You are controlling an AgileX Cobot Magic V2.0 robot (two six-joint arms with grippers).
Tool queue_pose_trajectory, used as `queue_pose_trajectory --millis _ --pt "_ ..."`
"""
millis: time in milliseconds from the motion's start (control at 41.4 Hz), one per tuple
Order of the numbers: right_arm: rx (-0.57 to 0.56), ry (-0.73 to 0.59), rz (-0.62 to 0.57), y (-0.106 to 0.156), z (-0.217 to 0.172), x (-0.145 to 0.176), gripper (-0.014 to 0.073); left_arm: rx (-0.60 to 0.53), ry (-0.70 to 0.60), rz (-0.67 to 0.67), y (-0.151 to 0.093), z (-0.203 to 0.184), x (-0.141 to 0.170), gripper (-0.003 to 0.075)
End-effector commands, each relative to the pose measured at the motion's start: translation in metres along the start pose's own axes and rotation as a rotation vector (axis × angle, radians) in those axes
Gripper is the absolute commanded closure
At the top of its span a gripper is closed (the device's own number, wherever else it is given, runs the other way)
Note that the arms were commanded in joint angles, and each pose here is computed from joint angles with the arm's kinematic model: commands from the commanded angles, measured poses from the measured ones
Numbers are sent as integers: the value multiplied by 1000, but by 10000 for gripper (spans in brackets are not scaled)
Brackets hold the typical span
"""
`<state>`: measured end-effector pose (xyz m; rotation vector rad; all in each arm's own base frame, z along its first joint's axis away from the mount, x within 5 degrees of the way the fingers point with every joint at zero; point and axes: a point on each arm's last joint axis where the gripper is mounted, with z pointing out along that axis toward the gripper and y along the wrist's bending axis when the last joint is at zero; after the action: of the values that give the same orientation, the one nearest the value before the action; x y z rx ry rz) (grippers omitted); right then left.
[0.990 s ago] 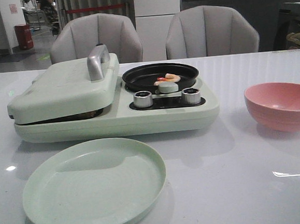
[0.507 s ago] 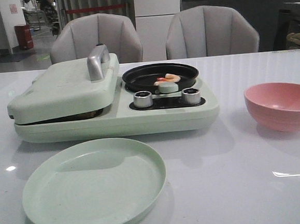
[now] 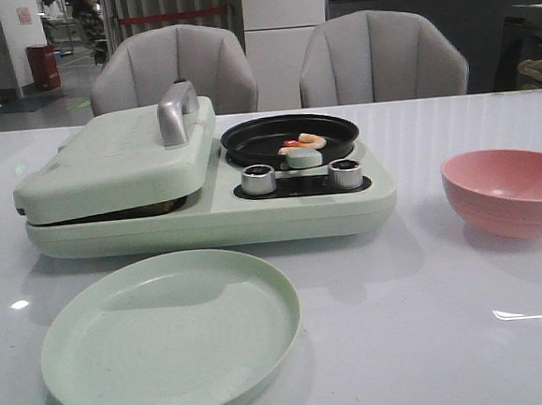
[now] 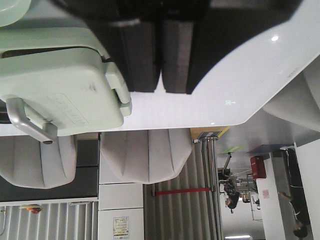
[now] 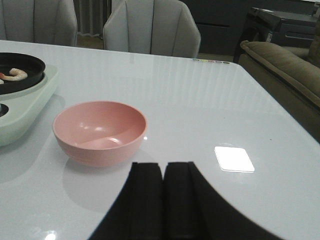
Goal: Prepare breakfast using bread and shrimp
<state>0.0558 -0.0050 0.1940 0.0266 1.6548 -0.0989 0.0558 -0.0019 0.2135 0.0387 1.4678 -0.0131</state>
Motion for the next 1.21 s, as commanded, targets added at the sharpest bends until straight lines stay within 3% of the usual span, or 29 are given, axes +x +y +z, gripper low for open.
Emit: queue_pose_trajectory --millis 0,1183 --pt "2 -175 -13 0 -2 -12 566 6 -78 -17 0 -2 1 620" --pt "-19 -206 40 1 -3 -15 566 6 -78 -17 0 -2 1 620"
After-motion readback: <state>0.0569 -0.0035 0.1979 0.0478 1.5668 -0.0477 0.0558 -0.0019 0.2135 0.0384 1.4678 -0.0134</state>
